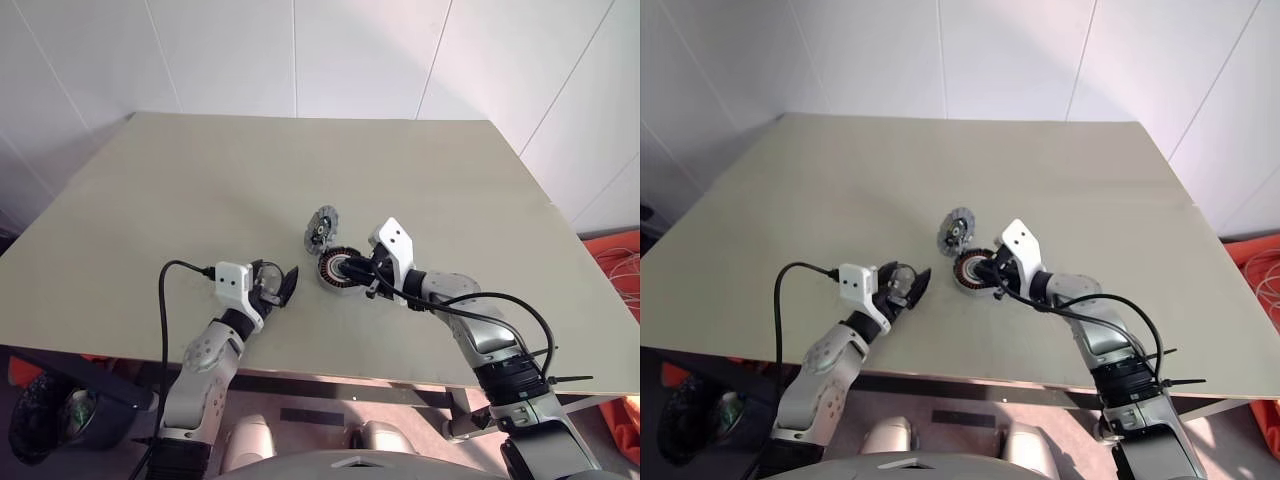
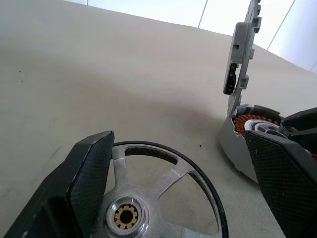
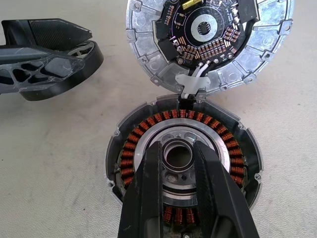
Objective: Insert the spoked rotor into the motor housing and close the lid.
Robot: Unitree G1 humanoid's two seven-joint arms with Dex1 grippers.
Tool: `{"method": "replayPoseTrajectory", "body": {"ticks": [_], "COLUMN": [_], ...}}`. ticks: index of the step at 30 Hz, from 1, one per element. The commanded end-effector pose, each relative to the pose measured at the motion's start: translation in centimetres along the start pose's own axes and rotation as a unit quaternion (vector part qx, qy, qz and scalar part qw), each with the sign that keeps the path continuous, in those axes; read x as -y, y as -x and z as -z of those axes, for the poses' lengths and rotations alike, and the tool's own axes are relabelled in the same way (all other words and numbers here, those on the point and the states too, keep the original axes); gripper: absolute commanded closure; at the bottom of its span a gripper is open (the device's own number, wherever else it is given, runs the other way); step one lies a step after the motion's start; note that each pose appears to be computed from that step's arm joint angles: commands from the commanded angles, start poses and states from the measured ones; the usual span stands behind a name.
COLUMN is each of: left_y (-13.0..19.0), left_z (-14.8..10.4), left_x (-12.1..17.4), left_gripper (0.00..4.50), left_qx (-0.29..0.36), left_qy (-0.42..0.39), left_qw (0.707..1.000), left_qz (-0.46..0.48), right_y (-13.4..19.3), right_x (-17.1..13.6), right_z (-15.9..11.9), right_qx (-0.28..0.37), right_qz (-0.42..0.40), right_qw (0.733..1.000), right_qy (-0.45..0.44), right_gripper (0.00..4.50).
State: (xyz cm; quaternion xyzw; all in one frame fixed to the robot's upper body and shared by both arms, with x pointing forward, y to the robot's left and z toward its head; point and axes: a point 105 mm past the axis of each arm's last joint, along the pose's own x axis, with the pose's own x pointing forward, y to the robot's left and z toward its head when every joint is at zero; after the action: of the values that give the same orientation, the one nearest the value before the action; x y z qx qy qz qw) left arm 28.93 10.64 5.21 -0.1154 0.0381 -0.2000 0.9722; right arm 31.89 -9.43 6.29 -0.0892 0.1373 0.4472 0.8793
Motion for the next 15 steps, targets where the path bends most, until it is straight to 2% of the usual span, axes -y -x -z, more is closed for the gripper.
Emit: {"method": "replayPoseTrajectory", "body": {"ticks": [1, 15], "left_y": [-0.05, 0.19], "left_z": [-0.39, -0.48], "left_x": [0.23, 0.08], "left_gripper": [0.00, 0.00], "left_qx": [0.006, 0.009], "left_qy": [-0.007, -0.008], "left_qw": [1.000, 1.000], "left_qz": [0.004, -0.003], "right_y": [-0.13, -0.86], "right_x": [-0.09, 0.54], "right_z": [-1.62, -1.33], "right_qx": [0.021, 0.014], "right_qz": [-0.004, 0.000], "right_qw": [1.000, 1.000], "right_qy": [0.022, 0.025], "right_gripper": [3.92, 3.92]}}
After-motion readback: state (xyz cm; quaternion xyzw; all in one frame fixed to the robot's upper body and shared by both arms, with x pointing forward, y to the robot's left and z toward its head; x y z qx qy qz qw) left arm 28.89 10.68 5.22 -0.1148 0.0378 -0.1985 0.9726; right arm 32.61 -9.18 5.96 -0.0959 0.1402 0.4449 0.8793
